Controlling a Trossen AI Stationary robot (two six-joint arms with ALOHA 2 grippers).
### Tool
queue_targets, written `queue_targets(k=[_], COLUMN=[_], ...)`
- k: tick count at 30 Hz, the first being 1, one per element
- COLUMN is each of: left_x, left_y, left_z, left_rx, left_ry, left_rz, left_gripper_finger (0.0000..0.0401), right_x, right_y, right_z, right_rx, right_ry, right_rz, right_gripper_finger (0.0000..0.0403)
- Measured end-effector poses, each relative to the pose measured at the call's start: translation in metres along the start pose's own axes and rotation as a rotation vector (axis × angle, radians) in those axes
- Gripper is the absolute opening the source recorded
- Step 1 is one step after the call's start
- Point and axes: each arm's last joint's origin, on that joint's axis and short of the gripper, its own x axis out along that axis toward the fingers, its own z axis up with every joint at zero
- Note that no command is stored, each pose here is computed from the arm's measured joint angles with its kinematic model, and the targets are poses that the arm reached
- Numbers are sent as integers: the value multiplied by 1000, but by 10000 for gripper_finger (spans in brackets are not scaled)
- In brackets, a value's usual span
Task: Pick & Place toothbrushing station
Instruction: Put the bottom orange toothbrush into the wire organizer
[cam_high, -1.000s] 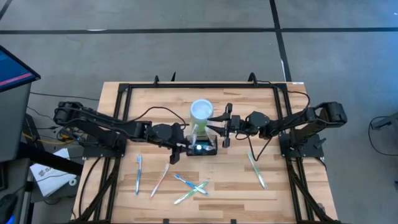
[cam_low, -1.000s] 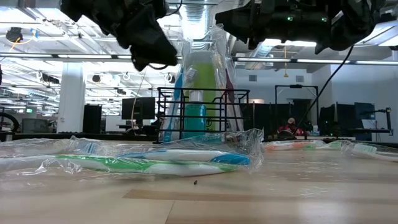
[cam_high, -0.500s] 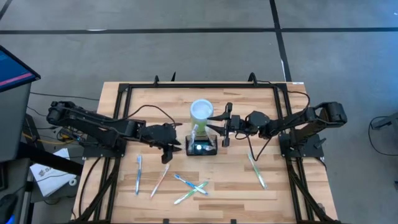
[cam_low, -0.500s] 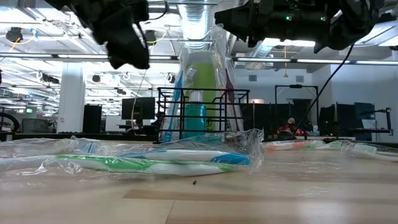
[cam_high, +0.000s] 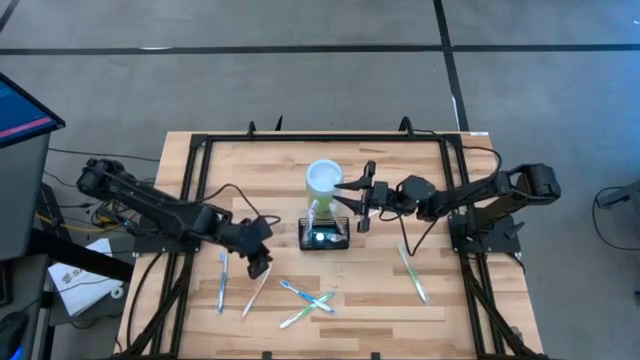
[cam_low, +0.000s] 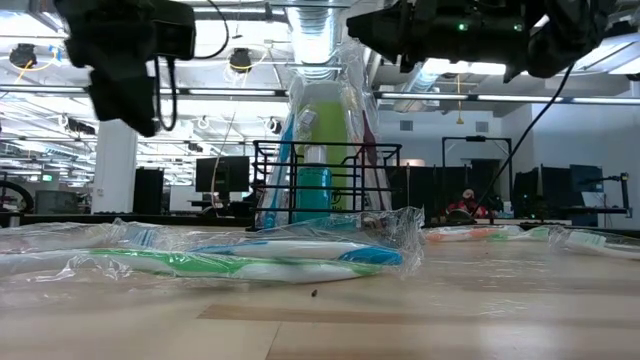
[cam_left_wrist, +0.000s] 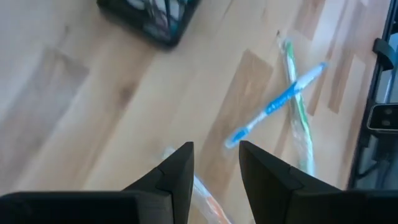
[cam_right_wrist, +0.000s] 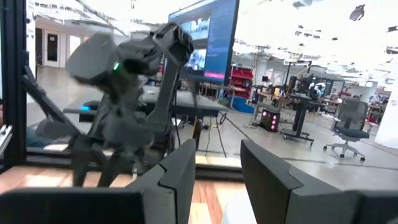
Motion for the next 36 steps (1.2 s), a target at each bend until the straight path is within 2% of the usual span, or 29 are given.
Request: queue_targets(k=[4, 14, 28, 36], left_x=[0, 14, 50, 65], left_y=[-6, -14, -11, -16], left_z=[-9, -31, -45, -45], left_rx=[-52, -204, -259, -264], left_ry=[28, 141, 244, 224], left_rz=[-4, 66, 202, 159], left_gripper_finger=[121, 121, 121, 121], right_x=[1, 7, 7, 7], right_y=[-2, -3, -3, -3], right_z=[6, 15, 15, 14], right_rx=[-3, -41, -41, -42], right_ry=[25, 82, 81, 95], right_rz=[-1, 11, 10, 13], right_gripper_finger=[119, 119, 119, 119])
